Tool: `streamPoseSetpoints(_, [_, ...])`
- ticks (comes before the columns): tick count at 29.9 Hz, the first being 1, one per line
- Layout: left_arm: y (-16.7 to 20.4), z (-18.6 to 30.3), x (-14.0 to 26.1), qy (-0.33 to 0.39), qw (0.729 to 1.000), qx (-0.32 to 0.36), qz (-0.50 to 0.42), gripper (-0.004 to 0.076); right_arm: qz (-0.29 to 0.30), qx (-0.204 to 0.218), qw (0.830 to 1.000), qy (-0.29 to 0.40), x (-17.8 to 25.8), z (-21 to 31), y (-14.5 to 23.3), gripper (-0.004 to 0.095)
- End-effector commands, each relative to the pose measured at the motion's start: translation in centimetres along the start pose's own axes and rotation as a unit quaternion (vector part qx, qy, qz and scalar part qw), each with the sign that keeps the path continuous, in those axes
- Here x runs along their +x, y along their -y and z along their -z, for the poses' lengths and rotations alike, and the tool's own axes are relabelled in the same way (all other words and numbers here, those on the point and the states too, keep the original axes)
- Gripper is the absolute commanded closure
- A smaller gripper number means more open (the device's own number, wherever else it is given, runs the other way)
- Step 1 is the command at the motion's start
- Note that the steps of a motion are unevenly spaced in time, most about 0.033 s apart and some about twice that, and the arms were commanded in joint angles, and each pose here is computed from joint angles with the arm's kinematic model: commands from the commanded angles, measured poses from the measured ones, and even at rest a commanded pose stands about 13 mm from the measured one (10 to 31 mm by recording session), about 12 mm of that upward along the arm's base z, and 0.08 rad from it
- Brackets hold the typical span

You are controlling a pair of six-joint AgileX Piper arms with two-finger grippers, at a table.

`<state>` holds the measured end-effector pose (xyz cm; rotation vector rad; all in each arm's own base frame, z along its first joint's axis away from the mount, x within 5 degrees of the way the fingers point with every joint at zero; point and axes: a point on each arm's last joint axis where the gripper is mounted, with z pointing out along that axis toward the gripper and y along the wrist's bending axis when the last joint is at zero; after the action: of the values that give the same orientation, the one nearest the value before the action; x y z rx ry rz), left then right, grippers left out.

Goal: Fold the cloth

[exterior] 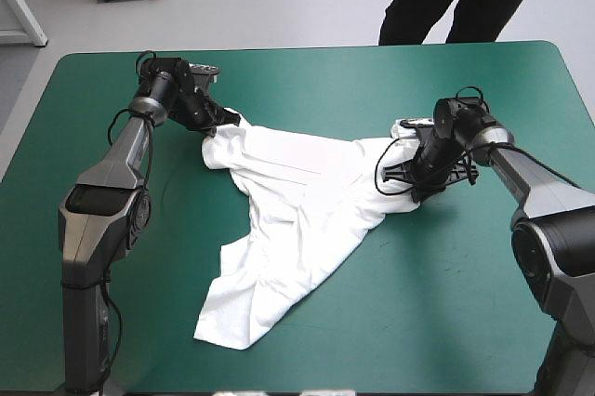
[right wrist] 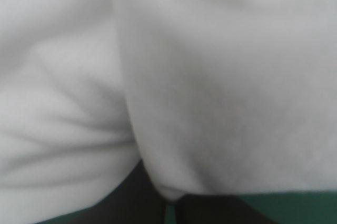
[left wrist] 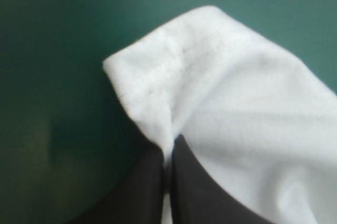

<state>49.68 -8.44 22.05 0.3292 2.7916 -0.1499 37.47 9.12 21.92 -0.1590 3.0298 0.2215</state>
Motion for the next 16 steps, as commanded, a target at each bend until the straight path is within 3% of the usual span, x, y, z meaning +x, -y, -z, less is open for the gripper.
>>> streamPoseSetpoints(1, [0.8,6.1,-0.6,0.048,0.999,0.009,-0.012,0.0733,0.017,0.006,0.998,0.054,0.1,3.7,-0.2,0.0921])
streamPoseSetpoints(7, [1.4,11.9,0.2,0.071,0.997,0.008,-0.027,0.0733,0.032,0.009,0.994,0.103,1.1,8.5,-0.6,0.0921])
streamPoseSetpoints(16, [2.8,24.9,3.1,0.201,0.978,-0.005,-0.044,0.0733,0.053,-0.001,0.973,0.225,3.3,18.6,-1.7,0.0921])
